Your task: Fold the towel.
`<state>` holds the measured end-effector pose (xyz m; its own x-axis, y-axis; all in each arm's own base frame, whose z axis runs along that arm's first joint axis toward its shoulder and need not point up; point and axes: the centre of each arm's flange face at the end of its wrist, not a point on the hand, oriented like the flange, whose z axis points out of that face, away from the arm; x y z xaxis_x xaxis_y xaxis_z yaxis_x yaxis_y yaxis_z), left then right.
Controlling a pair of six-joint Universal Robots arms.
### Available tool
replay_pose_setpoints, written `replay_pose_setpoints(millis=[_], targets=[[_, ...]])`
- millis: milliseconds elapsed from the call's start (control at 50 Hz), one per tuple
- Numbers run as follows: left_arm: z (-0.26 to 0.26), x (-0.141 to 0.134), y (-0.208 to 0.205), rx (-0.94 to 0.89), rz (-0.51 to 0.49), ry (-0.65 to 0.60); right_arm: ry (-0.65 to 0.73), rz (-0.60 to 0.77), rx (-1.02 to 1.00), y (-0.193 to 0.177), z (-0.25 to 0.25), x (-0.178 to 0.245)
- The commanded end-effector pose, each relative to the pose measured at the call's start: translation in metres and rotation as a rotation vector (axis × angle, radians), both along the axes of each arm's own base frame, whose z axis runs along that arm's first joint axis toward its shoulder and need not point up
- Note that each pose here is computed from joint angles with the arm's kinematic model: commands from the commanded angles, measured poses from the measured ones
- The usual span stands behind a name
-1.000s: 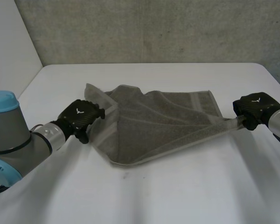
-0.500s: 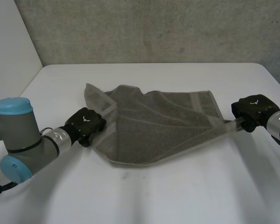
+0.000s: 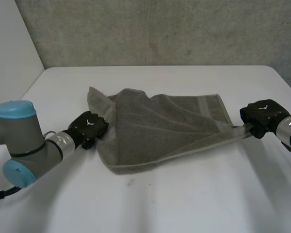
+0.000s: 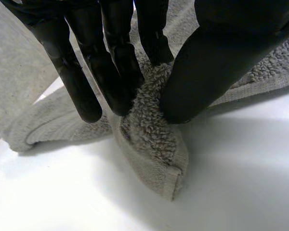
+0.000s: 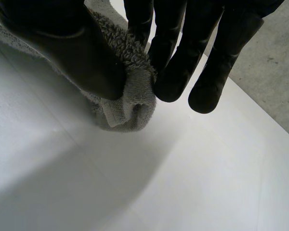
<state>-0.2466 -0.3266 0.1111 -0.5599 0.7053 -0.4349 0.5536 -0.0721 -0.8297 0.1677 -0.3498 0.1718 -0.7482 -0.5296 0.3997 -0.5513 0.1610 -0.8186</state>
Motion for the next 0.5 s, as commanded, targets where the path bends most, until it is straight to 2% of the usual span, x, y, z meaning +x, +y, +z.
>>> replay_pose_setpoints(millis=[20,160,260,420,500], targets=[[0.023,0.002,0.004,-0.044,0.01,0.012,-0.001,0.001,0.0,0.001,0.001,0.0],[0.038,0.006,0.013,-0.065,0.023,0.016,-0.001,0.002,-0.013,0.001,0.007,0.001],[0.05,0.021,0.018,-0.083,0.061,0.014,0.001,0.002,-0.047,0.004,0.022,0.002],[0.084,0.061,0.025,-0.149,0.205,-0.002,-0.002,0.011,-0.021,0.026,0.05,0.0],[0.106,0.08,0.044,-0.149,0.274,-0.013,0.011,0.044,-0.01,0.041,0.06,0.0]])
